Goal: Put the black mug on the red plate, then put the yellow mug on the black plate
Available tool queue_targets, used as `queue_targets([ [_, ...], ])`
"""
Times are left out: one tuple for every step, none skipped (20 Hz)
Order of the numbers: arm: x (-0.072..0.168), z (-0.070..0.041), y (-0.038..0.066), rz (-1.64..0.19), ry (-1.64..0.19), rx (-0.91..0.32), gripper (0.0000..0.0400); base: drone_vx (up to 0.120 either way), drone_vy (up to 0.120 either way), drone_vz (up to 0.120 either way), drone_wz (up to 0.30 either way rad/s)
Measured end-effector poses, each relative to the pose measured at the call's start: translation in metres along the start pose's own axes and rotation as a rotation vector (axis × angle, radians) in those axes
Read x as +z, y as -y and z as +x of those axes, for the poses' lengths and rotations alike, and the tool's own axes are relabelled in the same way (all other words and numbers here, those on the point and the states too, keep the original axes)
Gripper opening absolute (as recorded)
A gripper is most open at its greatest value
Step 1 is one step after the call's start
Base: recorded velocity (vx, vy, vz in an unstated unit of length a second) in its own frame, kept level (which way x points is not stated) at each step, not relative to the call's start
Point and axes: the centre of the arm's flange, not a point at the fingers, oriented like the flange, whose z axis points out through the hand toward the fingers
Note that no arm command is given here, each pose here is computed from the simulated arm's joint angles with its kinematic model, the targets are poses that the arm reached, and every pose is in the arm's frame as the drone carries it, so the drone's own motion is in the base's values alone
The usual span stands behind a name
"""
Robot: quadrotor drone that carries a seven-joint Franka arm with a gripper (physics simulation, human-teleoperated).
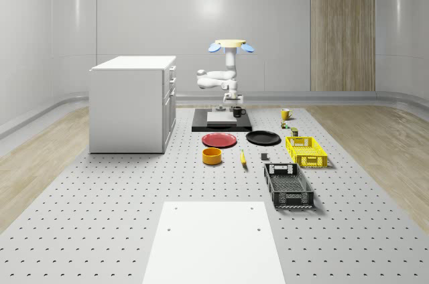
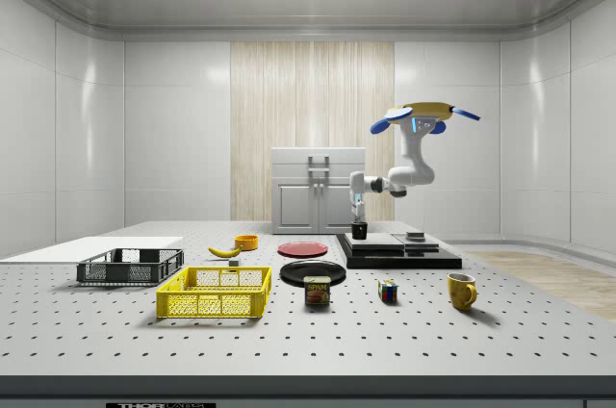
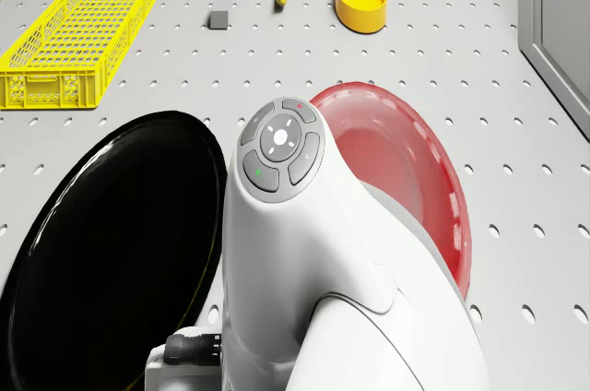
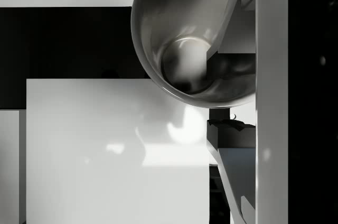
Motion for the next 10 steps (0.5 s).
queue_targets([
  [0.0000, 0.0000, 0.0000, 0.000, 0.000, 0.000, 0.0110, 0.120, -0.120, 0.000, 0.000],
  [0.0000, 0.0000, 0.0000, 0.000, 0.000, 0.000, 0.0110, 0.120, -0.120, 0.000, 0.000],
  [0.0000, 0.0000, 0.0000, 0.000, 0.000, 0.000, 0.0110, 0.120, -0.120, 0.000, 0.000],
  [0.0000, 0.0000, 0.0000, 0.000, 0.000, 0.000, 0.0110, 0.120, -0.120, 0.000, 0.000],
  [0.0000, 0.0000, 0.0000, 0.000, 0.000, 0.000, 0.0110, 0.120, -0.120, 0.000, 0.000],
  [0.0000, 0.0000, 0.0000, 0.000, 0.000, 0.000, 0.0110, 0.120, -0.120, 0.000, 0.000],
  [0.0000, 0.0000, 0.0000, 0.000, 0.000, 0.000, 0.0110, 0.120, -0.120, 0.000, 0.000],
  [0.0000, 0.0000, 0.0000, 0.000, 0.000, 0.000, 0.0110, 0.120, -0.120, 0.000, 0.000],
  [0.0000, 0.0000, 0.0000, 0.000, 0.000, 0.000, 0.0110, 0.120, -0.120, 0.000, 0.000],
  [0.0000, 0.0000, 0.0000, 0.000, 0.000, 0.000, 0.0110, 0.120, -0.080, 0.000, 0.000],
])
